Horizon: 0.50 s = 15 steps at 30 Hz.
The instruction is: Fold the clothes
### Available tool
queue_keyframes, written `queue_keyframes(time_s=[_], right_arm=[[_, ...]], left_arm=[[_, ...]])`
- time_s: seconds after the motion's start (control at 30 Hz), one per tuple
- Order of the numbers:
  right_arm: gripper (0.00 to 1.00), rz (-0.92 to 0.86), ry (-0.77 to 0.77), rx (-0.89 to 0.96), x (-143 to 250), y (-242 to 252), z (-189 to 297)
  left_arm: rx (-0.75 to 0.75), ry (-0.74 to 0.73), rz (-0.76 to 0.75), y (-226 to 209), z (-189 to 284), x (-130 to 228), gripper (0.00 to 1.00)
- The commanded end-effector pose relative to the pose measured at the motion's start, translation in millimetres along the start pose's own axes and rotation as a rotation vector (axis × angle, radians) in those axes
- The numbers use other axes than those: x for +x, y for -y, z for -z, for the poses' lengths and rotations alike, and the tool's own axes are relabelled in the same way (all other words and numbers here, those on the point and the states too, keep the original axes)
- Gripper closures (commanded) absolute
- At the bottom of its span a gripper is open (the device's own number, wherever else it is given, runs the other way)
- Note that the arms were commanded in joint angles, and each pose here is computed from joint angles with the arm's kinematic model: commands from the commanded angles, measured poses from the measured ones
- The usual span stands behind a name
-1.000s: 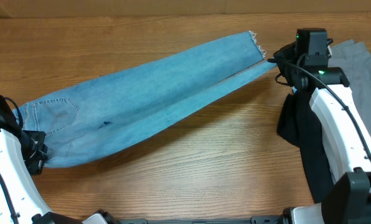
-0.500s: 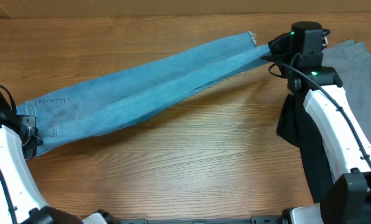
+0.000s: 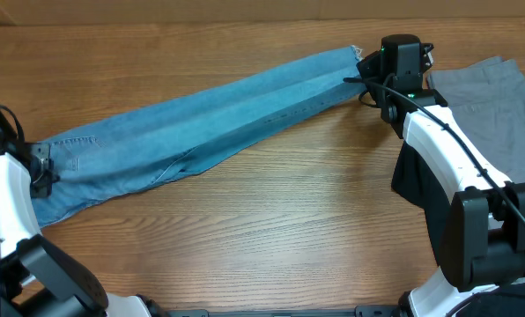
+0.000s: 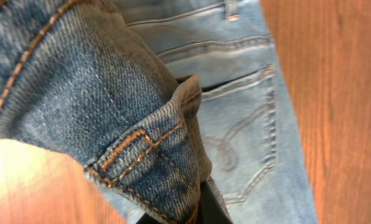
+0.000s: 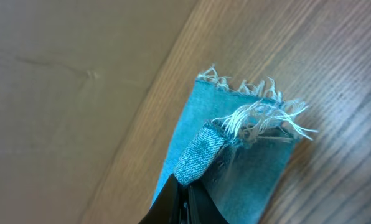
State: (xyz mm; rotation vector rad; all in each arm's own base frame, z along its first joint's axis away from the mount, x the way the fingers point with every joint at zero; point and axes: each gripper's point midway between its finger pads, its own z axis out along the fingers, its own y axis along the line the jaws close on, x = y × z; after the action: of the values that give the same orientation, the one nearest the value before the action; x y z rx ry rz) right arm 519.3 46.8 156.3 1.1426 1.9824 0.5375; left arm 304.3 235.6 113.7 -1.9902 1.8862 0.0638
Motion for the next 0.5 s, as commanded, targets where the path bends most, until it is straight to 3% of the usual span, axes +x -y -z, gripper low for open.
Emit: queue_keyframes(time_s=[0.0, 0.47], right_arm=[[0.96, -0.025, 0.150, 0.013, -39, -4, 6], [0.96, -0.019, 0.161, 0.073, -34, 14, -10]], left_arm=[[-0.002, 0.077, 0.020, 9, -7, -15, 0.96], [0.048, 0.127, -0.077, 53, -37, 10, 0.88]])
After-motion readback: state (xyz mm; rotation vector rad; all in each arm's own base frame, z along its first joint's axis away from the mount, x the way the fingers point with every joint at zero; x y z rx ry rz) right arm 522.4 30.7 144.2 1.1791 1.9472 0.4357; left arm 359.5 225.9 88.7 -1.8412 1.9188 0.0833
